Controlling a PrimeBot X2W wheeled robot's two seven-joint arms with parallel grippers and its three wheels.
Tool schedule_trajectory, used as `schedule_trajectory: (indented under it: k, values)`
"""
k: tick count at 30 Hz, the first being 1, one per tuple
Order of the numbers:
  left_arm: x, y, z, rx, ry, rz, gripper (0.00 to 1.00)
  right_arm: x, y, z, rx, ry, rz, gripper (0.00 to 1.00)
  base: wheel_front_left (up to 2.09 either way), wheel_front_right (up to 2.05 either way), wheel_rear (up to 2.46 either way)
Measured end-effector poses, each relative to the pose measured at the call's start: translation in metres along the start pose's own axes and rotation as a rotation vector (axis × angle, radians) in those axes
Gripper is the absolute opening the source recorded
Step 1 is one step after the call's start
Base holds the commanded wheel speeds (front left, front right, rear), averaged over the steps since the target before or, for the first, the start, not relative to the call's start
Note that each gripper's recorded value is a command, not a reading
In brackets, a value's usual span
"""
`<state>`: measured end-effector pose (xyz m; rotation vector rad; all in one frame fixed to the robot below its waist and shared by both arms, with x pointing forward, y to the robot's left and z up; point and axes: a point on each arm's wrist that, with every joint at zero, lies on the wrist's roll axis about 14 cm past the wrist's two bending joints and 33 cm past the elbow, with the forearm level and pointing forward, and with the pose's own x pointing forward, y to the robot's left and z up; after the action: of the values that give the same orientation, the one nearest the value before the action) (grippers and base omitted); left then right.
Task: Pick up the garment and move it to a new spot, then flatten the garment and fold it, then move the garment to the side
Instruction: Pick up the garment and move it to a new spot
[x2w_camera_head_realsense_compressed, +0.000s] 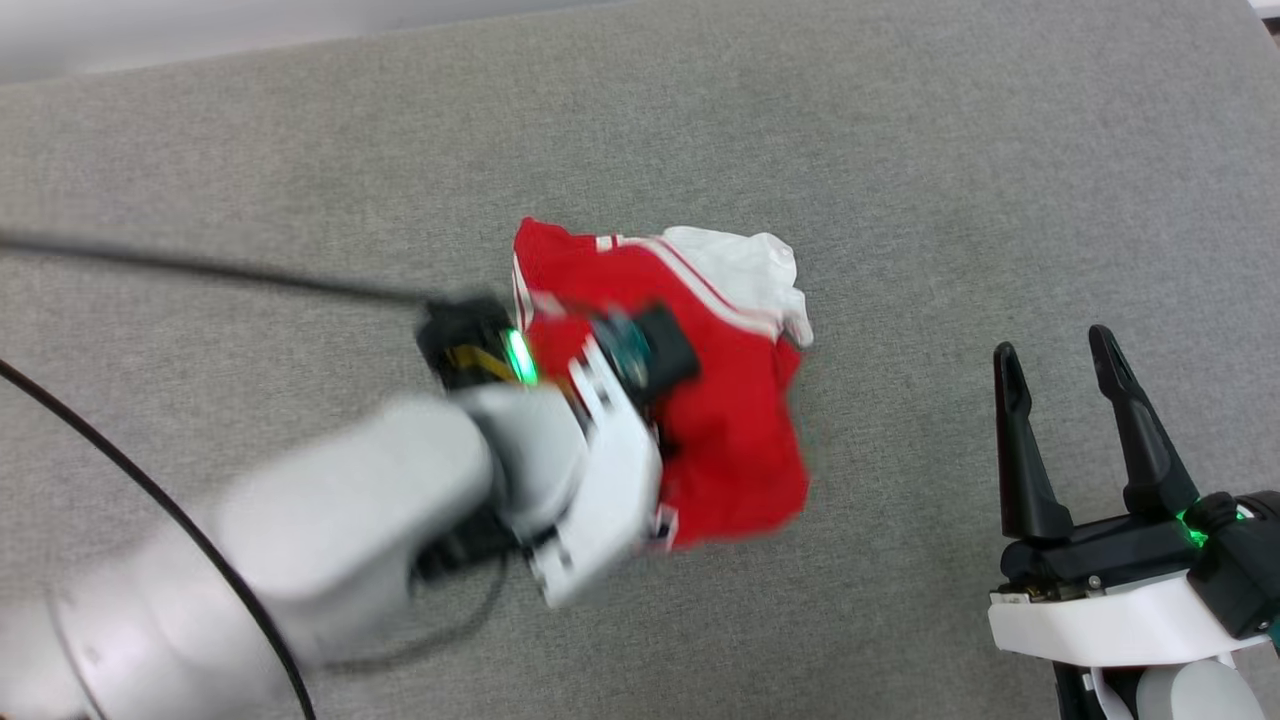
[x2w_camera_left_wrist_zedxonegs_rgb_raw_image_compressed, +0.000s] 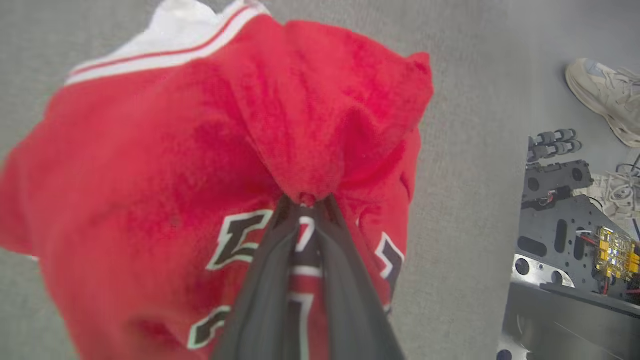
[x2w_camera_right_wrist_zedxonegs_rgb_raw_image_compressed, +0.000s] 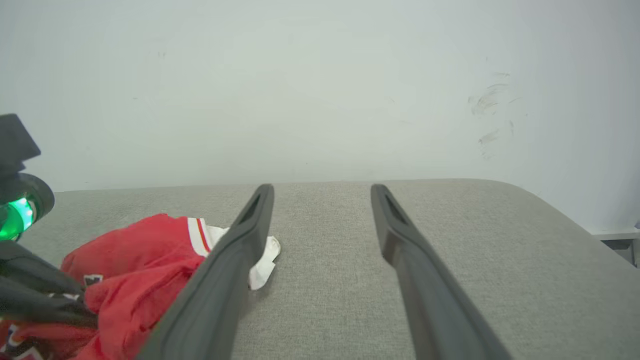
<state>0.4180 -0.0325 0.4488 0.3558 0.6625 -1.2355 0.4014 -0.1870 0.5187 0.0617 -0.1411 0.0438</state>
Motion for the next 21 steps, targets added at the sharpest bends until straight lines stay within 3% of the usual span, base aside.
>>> schedule_trajectory:
  k: [4,10,11,12,21]
  values:
    - [0.021,-0.052,-0.050,-0.057,0.136,-0.120,0.00,-0.001,-0.001,-0.003,-0.001,0.009,-0.005,1.00,0.00,0.00,0.00]
    - [0.022,-0.072,-0.064,-0.062,0.150,-0.137,0.00,0.001,0.000,-0.004,0.002,0.011,0.000,1.00,0.00,0.00,0.00]
    - [0.022,-0.069,-0.059,-0.062,0.119,-0.124,0.33,0.001,0.001,-0.004,0.004,0.009,0.004,1.00,0.00,0.00,0.00]
    - [0.021,-0.064,-0.054,-0.056,0.087,-0.104,1.00,0.001,0.002,-0.003,0.005,0.007,0.008,1.00,0.00,0.00,0.00]
    - [-0.021,-0.001,0.043,0.069,-0.367,0.193,1.00,-0.009,0.012,0.010,0.019,-0.020,0.031,1.00,0.00,0.00,0.00]
